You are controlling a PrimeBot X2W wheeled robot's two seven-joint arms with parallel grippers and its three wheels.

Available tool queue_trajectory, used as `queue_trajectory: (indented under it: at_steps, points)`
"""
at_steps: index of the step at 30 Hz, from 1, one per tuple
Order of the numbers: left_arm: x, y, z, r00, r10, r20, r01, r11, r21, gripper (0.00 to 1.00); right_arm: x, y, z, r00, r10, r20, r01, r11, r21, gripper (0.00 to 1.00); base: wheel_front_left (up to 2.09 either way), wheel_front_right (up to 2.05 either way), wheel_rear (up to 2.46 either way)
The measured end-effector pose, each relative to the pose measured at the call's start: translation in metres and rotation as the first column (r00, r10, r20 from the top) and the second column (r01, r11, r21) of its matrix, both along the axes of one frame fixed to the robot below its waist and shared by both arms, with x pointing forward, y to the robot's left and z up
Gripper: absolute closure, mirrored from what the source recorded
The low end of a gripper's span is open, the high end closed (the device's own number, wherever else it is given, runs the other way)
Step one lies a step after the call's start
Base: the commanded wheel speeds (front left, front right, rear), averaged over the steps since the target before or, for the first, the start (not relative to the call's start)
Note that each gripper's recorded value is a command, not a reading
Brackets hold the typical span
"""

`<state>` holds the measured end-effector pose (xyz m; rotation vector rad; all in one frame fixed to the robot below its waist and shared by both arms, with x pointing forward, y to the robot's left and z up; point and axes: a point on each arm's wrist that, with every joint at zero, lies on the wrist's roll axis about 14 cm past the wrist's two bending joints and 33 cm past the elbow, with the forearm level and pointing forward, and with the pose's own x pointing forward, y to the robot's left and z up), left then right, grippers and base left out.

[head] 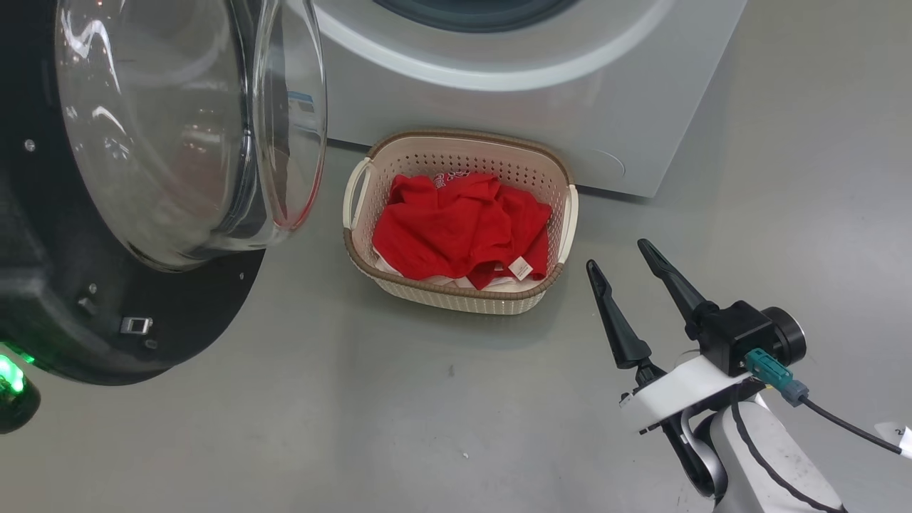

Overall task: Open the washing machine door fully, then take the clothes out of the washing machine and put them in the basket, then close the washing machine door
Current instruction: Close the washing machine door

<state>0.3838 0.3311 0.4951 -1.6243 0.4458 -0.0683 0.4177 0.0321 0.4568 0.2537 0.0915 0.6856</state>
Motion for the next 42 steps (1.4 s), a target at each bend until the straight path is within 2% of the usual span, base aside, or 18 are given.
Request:
queue_trajectory:
  at_steps: [24,42]
  points:
    - [0.000,-0.070,0.004,0.978,-0.194,0.076,0.196,0.981,-0.016,1.00,0.000,-0.007,0.004,1.000,-0.026,0.003,0.026,1.000,0.007,0.00,0.00,0.00,0.00]
    - [0.002,-0.117,0.006,0.954,-0.275,0.116,0.282,0.958,-0.052,1.00,-0.003,-0.024,0.005,0.997,-0.078,-0.001,0.078,0.997,-0.003,0.00,0.00,0.00,0.00]
